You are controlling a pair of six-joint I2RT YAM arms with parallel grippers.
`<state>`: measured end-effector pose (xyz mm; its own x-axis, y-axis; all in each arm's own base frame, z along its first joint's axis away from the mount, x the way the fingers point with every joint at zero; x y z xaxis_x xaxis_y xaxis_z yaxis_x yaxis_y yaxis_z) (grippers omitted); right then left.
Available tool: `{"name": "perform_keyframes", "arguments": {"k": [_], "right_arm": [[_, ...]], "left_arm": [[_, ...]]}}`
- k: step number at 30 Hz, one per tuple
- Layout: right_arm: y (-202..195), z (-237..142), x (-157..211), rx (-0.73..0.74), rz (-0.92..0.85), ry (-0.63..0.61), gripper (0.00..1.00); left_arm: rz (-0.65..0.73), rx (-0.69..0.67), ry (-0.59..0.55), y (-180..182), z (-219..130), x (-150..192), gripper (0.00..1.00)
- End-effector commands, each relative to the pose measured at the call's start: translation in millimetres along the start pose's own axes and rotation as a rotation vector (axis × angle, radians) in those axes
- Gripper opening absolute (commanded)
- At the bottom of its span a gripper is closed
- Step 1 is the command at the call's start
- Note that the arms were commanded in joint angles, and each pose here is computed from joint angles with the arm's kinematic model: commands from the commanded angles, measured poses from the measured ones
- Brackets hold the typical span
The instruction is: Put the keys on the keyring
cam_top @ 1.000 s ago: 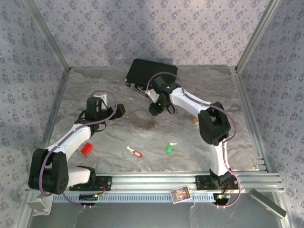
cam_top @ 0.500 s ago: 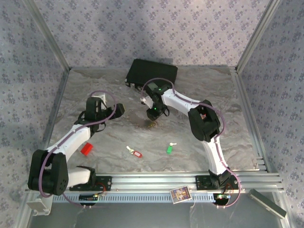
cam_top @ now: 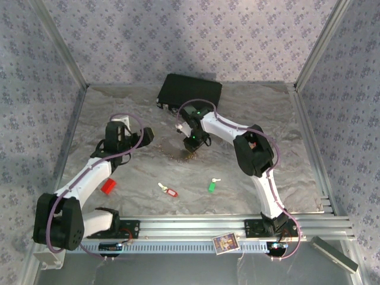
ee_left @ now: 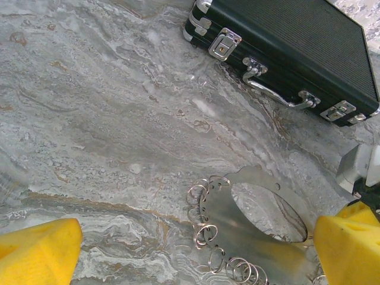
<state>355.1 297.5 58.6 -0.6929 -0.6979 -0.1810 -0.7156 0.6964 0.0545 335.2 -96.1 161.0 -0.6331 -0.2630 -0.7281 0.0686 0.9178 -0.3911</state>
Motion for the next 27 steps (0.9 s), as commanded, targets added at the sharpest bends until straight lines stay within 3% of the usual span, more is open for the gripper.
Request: {"name": "perform_keyframes", "arguments": {"k": [1,11,16,22,27], "right_arm": [[-2.9,2.8,0.3,0.036,-0.016,0.027,0.34],[-5.0,6.1,1.0,0.047,-0.009,0.040,0.17],[-3.2,3.9,0.3,0.037,-0.012,0.034,0.00],[0.8,-31.7,-9.5,0.057,-0.025,-0.089,0.00],[19.2,-70.8,-17.8,0.049,-0.055,-0.239,0.00]], "left_arm": [[-0.005,0.004,-0.029,-3.7,-3.2,-8.6,0.99],[0.001,-0.010,-0.032,-4.9,-4.9,-16.0,0.99],[0.009,-0.012,-0.041,-6.8,-9.0,-21.3,0.99],[0.055,-0.008,-0.083,-12.2,-25.8,-32.3,0.99],[0.148,-0.061,-0.245,-15.9,-55.4,-49.8,0.97]]}}
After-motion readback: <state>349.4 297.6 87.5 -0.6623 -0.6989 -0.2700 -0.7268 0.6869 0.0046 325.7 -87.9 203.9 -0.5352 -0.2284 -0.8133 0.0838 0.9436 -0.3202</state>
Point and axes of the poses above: each hand's point on the last joint's axis, 136 mm out from that joint toward the fingers, its own z axis out along the fingers, its own y axis along the line the jaws close on, x = y × z, the point moved 2 cm from there along -z, back along the fingers, and after that the axes turned 4 degrees about z, right-handed, at the moved point
